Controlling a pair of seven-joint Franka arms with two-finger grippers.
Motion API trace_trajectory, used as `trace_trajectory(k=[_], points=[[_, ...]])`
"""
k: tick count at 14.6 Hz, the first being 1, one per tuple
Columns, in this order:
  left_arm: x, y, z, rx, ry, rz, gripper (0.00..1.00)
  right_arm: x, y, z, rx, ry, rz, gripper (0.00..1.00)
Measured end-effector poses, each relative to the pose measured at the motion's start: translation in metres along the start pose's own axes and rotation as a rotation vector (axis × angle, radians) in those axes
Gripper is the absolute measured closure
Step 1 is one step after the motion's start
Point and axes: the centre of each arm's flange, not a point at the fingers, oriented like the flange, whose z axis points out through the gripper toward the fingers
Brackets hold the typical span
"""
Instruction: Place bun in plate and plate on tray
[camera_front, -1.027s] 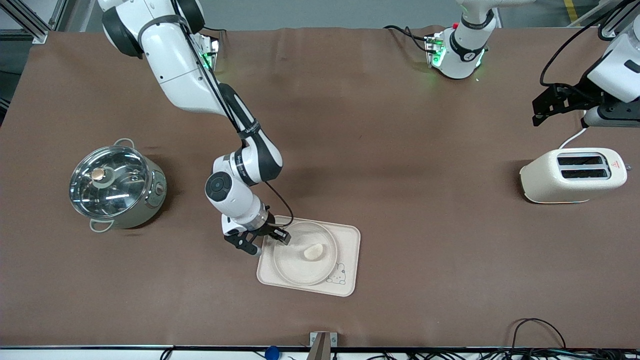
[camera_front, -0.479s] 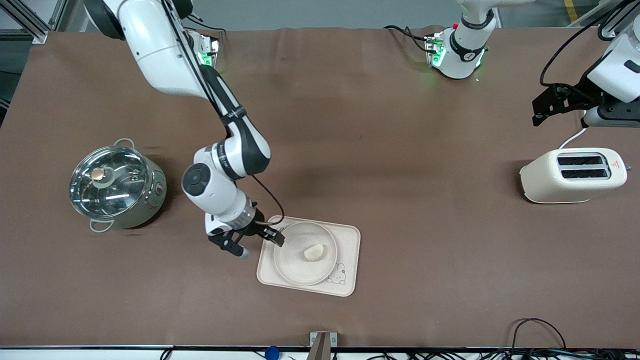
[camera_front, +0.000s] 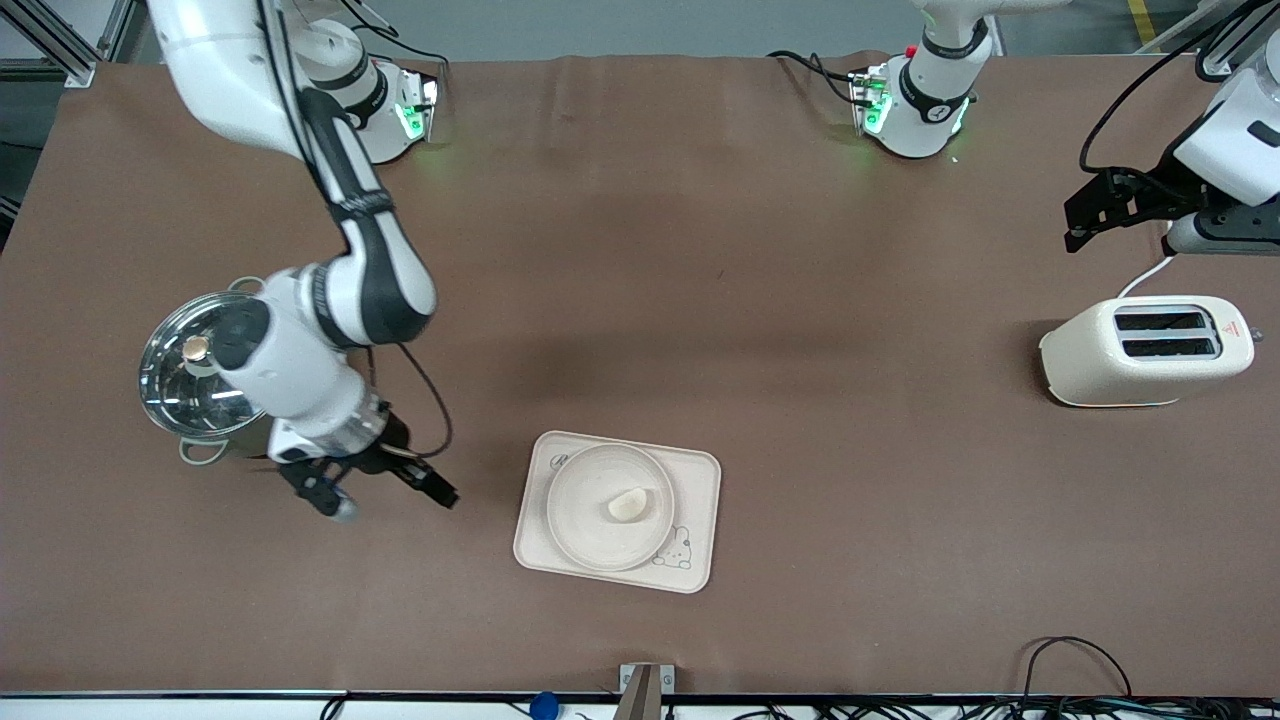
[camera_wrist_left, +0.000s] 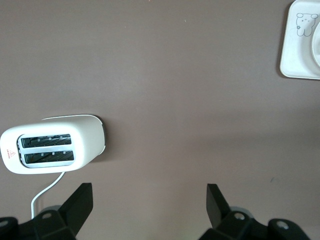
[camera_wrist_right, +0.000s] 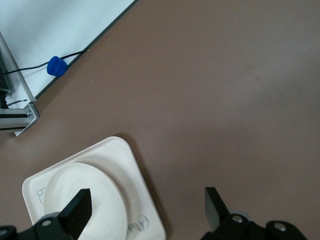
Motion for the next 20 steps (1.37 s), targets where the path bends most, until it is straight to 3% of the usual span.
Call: trace_trajectory(k=[2, 7, 11, 14, 20], points=[[0.0, -0.001, -0.003, 0.0, 0.006, 0.002, 0.0, 0.022, 0.034, -0.063, -0.041, -0.045, -0.049, 0.0], [0.001, -0.005, -0.013, -0.001, 0.028, 0.027, 0.0, 0.043, 0.107, -0.21, -0.232, -0.011, -0.299, 0.0], [0.001, -0.005, -0.013, -0.001, 0.027, 0.027, 0.0, 0.05, 0.163, -0.3, -0.263, -0.072, -0.423, 0.0], [0.001, -0.005, -0.013, -0.001, 0.026, 0.027, 0.0, 0.052, 0.172, -0.332, -0.289, -0.079, -0.448, 0.0], [0.001, -0.005, -0.013, -0.001, 0.026, 0.027, 0.0, 0.049, 0.161, -0.327, -0.306, -0.081, -0.47, 0.0]])
